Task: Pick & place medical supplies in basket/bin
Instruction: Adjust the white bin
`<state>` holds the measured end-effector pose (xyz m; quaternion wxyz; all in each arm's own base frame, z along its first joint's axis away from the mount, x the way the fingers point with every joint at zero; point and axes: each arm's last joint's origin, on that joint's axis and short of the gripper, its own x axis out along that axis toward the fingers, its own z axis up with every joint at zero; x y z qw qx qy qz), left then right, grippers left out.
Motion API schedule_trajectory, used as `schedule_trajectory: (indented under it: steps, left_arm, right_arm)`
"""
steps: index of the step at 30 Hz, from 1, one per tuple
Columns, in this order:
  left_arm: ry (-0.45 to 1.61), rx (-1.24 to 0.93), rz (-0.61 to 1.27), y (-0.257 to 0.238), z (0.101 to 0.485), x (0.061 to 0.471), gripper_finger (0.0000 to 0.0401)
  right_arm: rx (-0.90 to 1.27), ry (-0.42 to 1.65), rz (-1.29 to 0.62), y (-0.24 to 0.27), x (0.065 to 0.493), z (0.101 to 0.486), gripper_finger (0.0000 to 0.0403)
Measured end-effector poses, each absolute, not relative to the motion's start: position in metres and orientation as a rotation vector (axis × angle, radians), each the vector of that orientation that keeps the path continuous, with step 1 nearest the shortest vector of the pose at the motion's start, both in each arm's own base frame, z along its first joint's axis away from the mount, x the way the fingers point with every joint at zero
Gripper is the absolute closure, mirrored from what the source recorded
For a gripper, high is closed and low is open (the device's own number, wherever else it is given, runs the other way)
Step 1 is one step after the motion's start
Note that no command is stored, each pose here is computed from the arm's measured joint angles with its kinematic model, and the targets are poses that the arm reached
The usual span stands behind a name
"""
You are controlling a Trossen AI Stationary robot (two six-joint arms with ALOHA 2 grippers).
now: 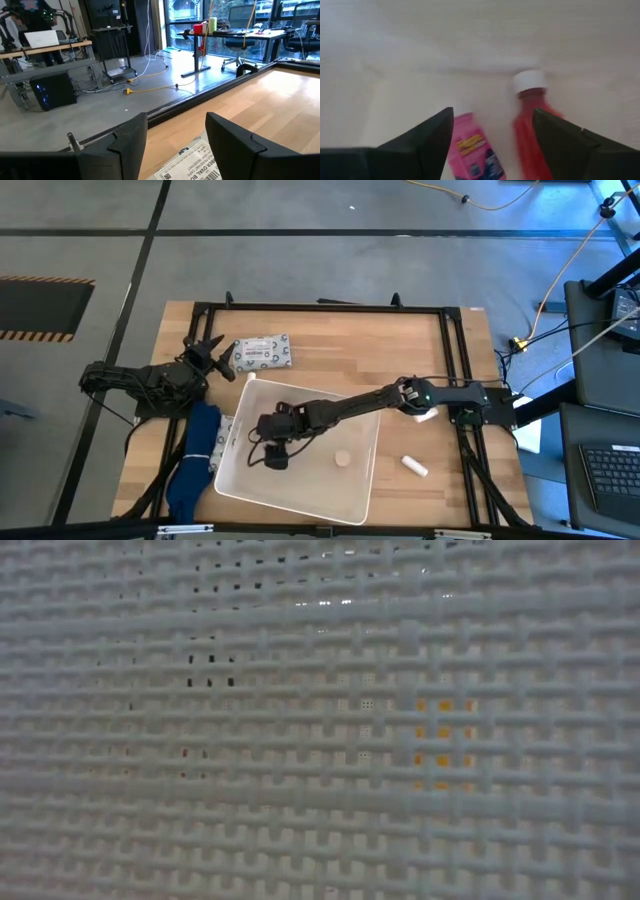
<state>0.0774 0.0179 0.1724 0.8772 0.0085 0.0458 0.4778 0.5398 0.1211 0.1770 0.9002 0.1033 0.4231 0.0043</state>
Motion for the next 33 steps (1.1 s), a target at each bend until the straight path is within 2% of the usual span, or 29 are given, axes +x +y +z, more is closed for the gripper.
schedule_trajectory:
  steps: [8,15,19,22,27,33]
  left_arm:
    - [0.095,0.018,0.996,0.018,0.172,0.077,0.0203]
    - [0.103,0.030,0.985,0.018,0.172,0.078,0.0203]
    - [0.089,-0.009,0.939,0.017,0.172,0.079,0.0203]
    - [0.097,-0.020,0.862,0.015,0.172,0.081,0.0203]
    - [0.138,0.031,0.699,0.012,0.171,0.085,0.0203]
    - [0.141,0.010,0.659,0.011,0.170,0.086,0.0203]
  right_arm:
    - [0.247,0.806,0.134,0.124,0.535,0.224,0.0116]
    - [0.265,0.764,0.164,0.121,0.514,0.278,0.0116]
    - [0.315,0.775,0.246,0.126,0.491,0.316,0.0116]
    - [0.307,0.831,0.294,0.140,0.463,0.341,0.0116]
    - [0.242,1.037,0.297,0.162,0.408,0.364,0.0116]
    - [0.079,1.220,0.079,0.169,0.382,0.351,0.0116]
